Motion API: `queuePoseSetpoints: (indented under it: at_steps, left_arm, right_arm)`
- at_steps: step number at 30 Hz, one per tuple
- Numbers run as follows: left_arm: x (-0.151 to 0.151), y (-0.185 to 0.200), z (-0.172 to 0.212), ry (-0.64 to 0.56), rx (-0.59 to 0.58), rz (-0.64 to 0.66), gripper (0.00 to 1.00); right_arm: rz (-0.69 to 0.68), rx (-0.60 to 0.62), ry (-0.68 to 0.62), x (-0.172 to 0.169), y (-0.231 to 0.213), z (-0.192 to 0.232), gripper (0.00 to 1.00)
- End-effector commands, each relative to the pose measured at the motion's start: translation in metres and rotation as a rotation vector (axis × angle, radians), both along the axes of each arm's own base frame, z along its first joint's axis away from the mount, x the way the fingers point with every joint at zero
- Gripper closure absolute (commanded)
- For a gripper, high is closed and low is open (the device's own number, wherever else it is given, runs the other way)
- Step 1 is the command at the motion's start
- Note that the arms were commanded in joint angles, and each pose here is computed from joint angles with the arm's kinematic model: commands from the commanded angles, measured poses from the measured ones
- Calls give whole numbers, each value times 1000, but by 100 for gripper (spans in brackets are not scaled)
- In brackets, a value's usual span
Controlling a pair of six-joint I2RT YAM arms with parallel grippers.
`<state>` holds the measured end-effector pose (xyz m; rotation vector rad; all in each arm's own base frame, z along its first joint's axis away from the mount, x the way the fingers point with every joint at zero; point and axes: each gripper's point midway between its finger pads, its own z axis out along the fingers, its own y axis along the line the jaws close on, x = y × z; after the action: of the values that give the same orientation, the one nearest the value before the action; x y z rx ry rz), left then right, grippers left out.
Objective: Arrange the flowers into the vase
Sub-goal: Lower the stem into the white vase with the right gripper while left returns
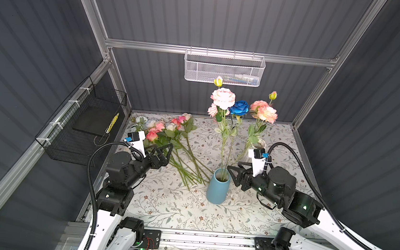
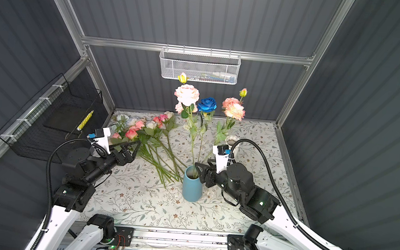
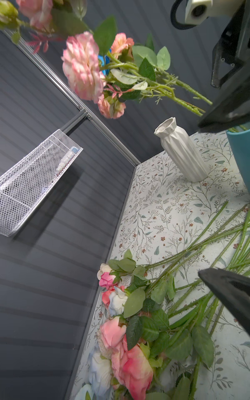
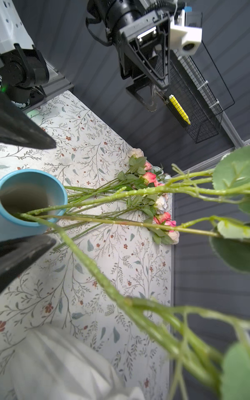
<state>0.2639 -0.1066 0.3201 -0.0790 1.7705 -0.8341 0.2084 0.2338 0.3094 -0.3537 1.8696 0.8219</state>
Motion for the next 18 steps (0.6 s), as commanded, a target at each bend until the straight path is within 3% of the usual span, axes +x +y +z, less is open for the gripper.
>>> queuePoseSetpoints:
  at_steps: [1,6,11,18]
  left_arm:
    - [6,2,-11,37,-17,24,0]
    - [22,3,-42,148,-6,51,1]
    - [49,6,-97,335,32,105,28]
    - [87,5,-158,500,33,159,48]
  right_arm:
    - [9,25,24,-7,-5,-4,29]
    - [8,53,26,-15,-14,-3,25]
    - [4,54,28,-18,-19,-4,25]
    - [-7,70,21,-20,-25,-4,25]
